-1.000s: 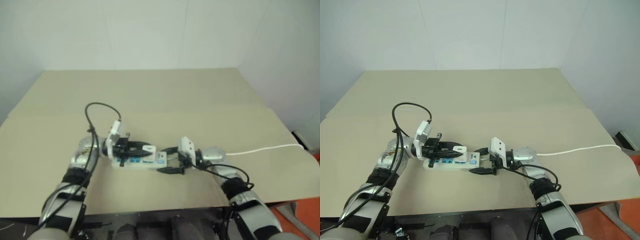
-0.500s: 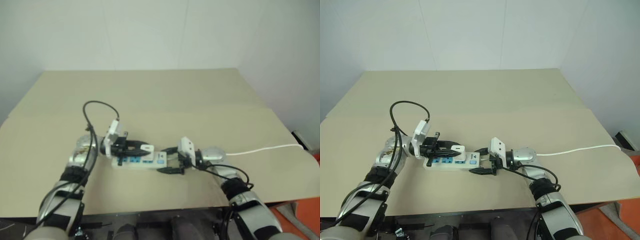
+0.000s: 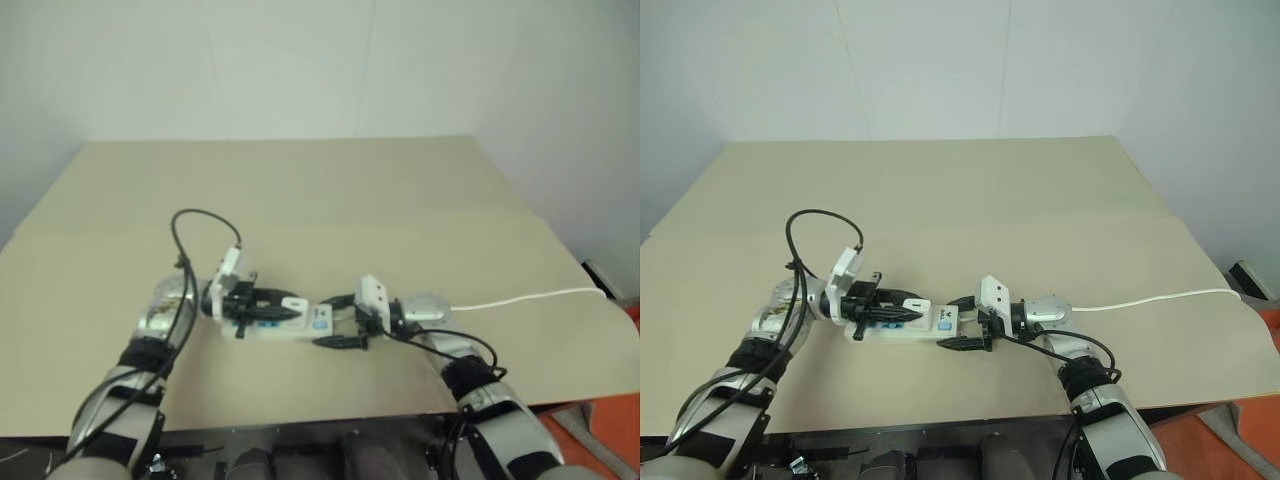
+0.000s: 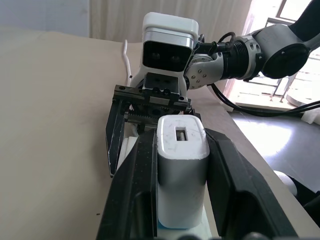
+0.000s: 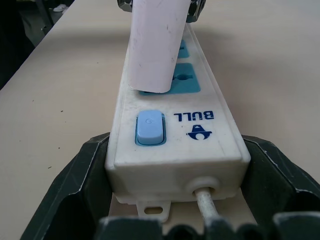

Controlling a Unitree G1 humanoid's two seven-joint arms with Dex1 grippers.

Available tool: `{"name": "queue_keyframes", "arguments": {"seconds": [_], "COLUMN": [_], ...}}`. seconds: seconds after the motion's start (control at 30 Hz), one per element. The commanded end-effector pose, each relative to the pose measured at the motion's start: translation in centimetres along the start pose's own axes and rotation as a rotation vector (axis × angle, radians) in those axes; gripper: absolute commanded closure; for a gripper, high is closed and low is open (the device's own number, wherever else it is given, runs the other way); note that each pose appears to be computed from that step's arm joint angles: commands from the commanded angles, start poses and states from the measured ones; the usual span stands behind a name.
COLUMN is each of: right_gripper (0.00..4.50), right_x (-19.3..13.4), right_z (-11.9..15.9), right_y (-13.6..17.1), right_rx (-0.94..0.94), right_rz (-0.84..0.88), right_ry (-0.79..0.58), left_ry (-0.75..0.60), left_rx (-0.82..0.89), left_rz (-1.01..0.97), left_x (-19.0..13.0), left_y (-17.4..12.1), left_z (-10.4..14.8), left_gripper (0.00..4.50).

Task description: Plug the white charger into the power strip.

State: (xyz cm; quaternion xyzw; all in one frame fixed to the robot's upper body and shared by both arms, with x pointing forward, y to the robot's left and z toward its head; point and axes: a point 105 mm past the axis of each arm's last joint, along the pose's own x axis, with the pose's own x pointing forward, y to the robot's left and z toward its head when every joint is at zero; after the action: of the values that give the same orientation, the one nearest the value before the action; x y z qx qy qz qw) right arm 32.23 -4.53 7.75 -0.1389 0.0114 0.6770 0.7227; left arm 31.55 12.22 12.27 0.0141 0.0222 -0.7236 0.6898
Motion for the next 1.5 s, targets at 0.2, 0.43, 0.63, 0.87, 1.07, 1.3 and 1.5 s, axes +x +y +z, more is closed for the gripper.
{"name": "queue_keyframes", "arguments": {"seconds": [0.2,0.43,0.63,0.87,1.07,1.3,1.5], "right_gripper": [1.09,1.09,1.09,1.09,1.09,1.09,1.09], "right_x": [0.2,0.3,0.2,0.4,0.3,0.3,0.3], "right_z": [-1.3,-1.1,-1.2,-1.1,-1.2,-1.4,-1.4], "right_y": [0.9,0.9,1.0,1.2,1.2,1.3,1.2], "right_rx": [0.014,-0.001,-0.007,-0.011,-0.014,-0.014,-0.014], "right_rz": [0.027,0.029,0.033,0.037,0.032,0.025,0.021], "right_ry": [0.045,0.042,0.043,0.041,0.047,0.051,0.053], "left_ry": [0.046,0.026,0.074,0.144,0.146,0.126,0.128], "left_rx": [0.024,0.086,0.101,0.086,0.067,0.054,0.083], "left_rz": [0.001,0.039,0.039,0.026,0.038,0.057,0.046], "left_x": [-0.4,-0.5,-0.8,-1.2,-1.3,-1.3,-1.2], "left_y": [-0.5,-0.9,-1.7,-2.2,-1.9,-1.4,-1.4], "left_z": [-1.4,-2.7,-4.1,-5.7,-5.9,-5.7,-5.1], "left_gripper": [3.51,3.51,3.51,3.51,3.51,1.27,0.02]}}
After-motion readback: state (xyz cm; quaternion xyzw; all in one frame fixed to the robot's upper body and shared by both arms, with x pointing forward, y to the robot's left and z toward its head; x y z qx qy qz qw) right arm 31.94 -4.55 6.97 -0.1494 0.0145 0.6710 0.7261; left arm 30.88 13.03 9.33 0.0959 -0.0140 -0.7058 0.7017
